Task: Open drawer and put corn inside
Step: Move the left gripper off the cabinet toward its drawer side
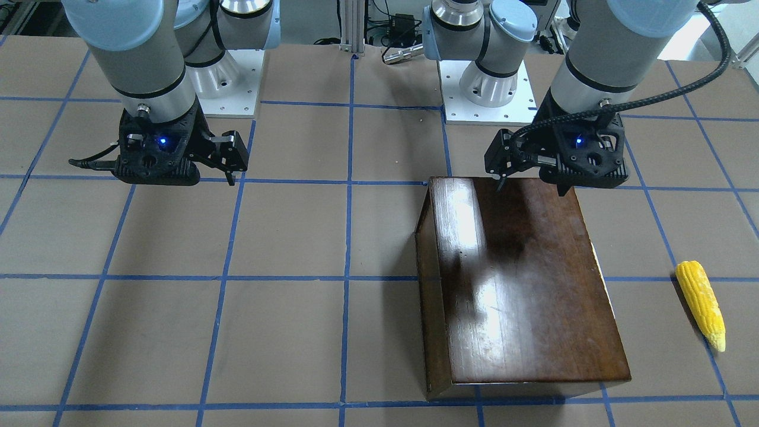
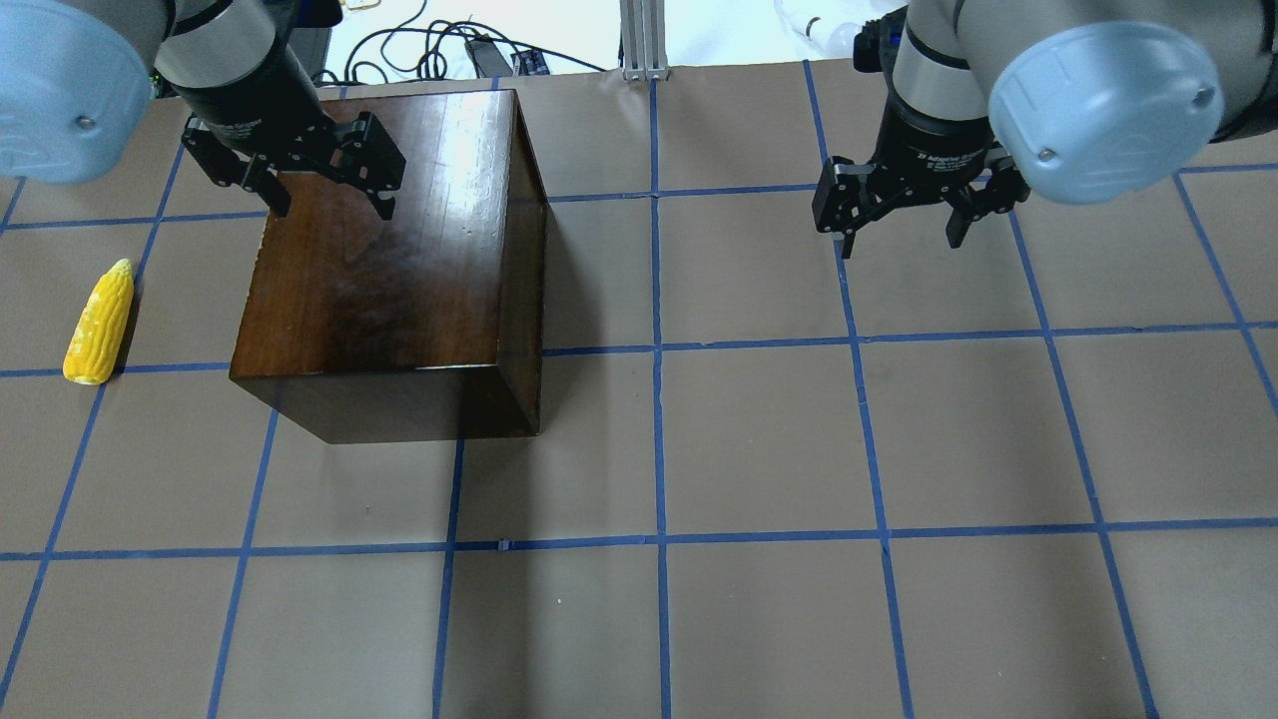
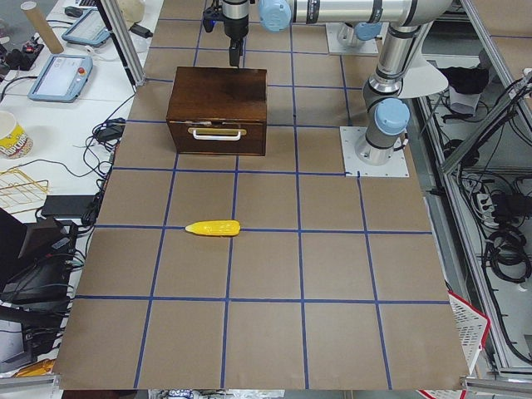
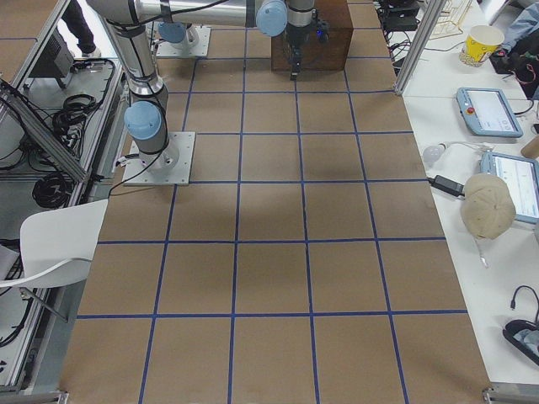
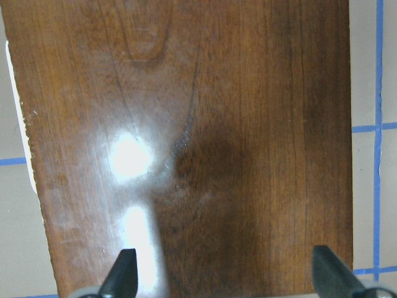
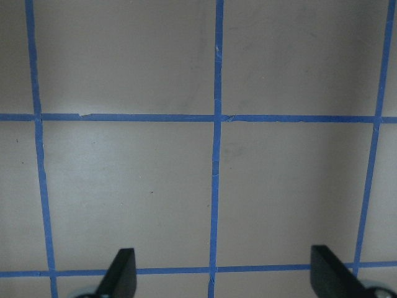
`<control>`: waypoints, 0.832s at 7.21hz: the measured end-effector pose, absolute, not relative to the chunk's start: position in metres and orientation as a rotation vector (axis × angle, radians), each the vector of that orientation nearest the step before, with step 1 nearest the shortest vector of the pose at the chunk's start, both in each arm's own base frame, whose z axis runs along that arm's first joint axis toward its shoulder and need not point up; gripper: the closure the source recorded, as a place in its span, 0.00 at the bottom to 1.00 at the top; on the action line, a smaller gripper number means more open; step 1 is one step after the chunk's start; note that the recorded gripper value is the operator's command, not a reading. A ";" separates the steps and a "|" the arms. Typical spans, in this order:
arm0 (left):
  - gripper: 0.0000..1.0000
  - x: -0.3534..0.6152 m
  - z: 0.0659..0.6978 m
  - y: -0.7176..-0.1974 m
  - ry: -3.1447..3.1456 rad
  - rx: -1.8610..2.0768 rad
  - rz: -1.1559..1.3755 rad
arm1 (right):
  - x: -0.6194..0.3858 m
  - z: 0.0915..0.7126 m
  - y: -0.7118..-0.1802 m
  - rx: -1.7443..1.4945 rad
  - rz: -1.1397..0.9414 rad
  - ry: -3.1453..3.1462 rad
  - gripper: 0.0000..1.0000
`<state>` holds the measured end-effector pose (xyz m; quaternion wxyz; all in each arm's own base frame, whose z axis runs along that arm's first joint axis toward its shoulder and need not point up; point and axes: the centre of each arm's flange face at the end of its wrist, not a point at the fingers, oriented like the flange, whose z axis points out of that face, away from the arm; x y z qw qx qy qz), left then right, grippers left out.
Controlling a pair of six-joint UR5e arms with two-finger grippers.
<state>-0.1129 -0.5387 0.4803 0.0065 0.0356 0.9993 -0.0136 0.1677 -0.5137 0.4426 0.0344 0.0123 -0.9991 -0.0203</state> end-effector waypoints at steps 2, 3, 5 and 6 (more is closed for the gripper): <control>0.00 -0.094 0.479 -0.544 3.133 0.055 -0.039 | 0.168 0.443 -0.514 0.038 -0.062 -3.072 0.00; 0.00 -0.077 0.481 -0.547 3.134 0.009 -0.045 | 0.168 0.443 -0.514 0.038 -0.062 -3.072 0.00; 0.00 -0.022 0.483 -0.556 3.146 -0.076 -0.058 | 0.168 0.443 -0.514 0.038 -0.062 -3.071 0.00; 0.00 0.005 0.486 -0.558 3.148 -0.059 -0.072 | 0.168 0.443 -0.514 0.038 -0.062 -3.071 0.00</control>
